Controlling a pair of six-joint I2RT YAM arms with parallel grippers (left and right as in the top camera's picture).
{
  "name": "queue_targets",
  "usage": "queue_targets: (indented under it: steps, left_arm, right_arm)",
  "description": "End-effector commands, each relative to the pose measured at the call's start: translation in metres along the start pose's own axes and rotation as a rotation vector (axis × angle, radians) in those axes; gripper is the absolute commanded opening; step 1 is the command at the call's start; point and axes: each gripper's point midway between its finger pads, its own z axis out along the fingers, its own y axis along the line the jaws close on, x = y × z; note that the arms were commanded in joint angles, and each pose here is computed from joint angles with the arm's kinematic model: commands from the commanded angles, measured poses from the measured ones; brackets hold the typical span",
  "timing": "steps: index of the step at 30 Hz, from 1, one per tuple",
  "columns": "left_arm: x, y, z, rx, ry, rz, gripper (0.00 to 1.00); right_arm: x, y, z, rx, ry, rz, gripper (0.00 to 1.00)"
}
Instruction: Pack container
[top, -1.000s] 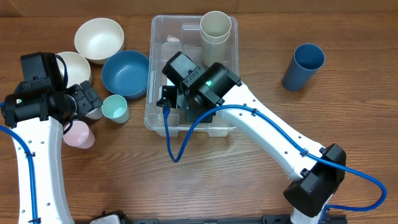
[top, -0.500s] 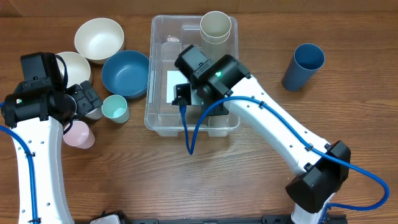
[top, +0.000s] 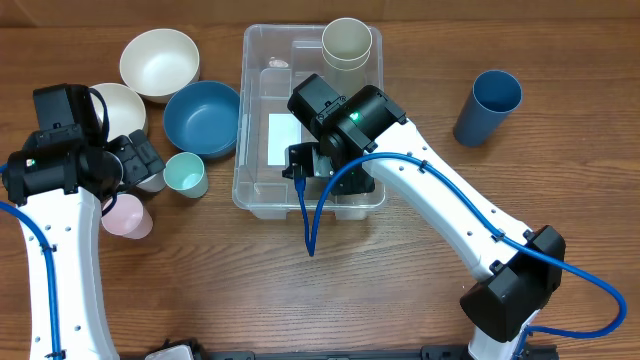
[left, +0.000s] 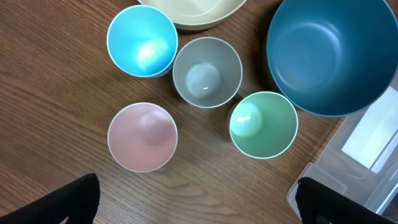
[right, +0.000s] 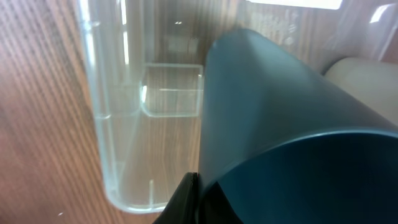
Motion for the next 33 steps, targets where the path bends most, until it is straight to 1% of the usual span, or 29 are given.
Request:
queue_targets:
  steps: [1,15,17,21,24,25,27,28,30,33]
  left_arm:
    - [-0.006,-0.002,-0.005,0.014,-0.017,-0.019,1.00]
    - [-0.006,-0.002,-0.005,0.014,-0.017,-0.019,1.00]
    - [-0.006,-0.002,-0.005,0.014,-0.017,-0.019,1.00]
    - [-0.006,-0.002,-0.005,0.014,-0.017,-0.019,1.00]
    - [-0.006,-0.002,-0.005,0.014,-0.017,-0.019,1.00]
    - [-0.006,-0.002,-0.005,0.014,-0.017,-0.019,1.00]
    - [-0.006,-0.002,-0.005,0.014,-0.017,-0.019,1.00]
    - [-0.006,-0.002,-0.005,0.014,-0.017,-0.019,1.00]
    - [-0.006,-0.002,-0.005,0.014,-0.017,-0.019,1.00]
    - [-0.006,-0.002,-0.005,0.014,-0.017,-0.019,1.00]
  right_arm:
    - [-0.004,-0.002,-0.021,0.033,-0.056,0.005,0.04]
    - [-0.009,0.002,-0.016,0.002,-0.074,0.004,0.05]
    - [-0.012,0.004,-0.012,-0.019,-0.082,0.002,0.10]
    - [-0.013,0.004,-0.005,-0.037,-0.070,0.000,0.12]
    - [-0.014,0.004,0.000,-0.045,-0.063,-0.002,0.16]
    - [-0.014,0.004,0.000,-0.045,-0.063,-0.002,0.18]
    - [-0.014,0.004,0.000,-0.042,-0.060,-0.002,0.30]
    - [-0.013,0.003,0.000,-0.037,-0.056,-0.001,0.34]
    - [-0.013,0.002,0.000,-0.036,-0.055,-0.001,0.40]
    - [-0.013,0.002,0.000,-0.036,-0.055,0.019,0.45]
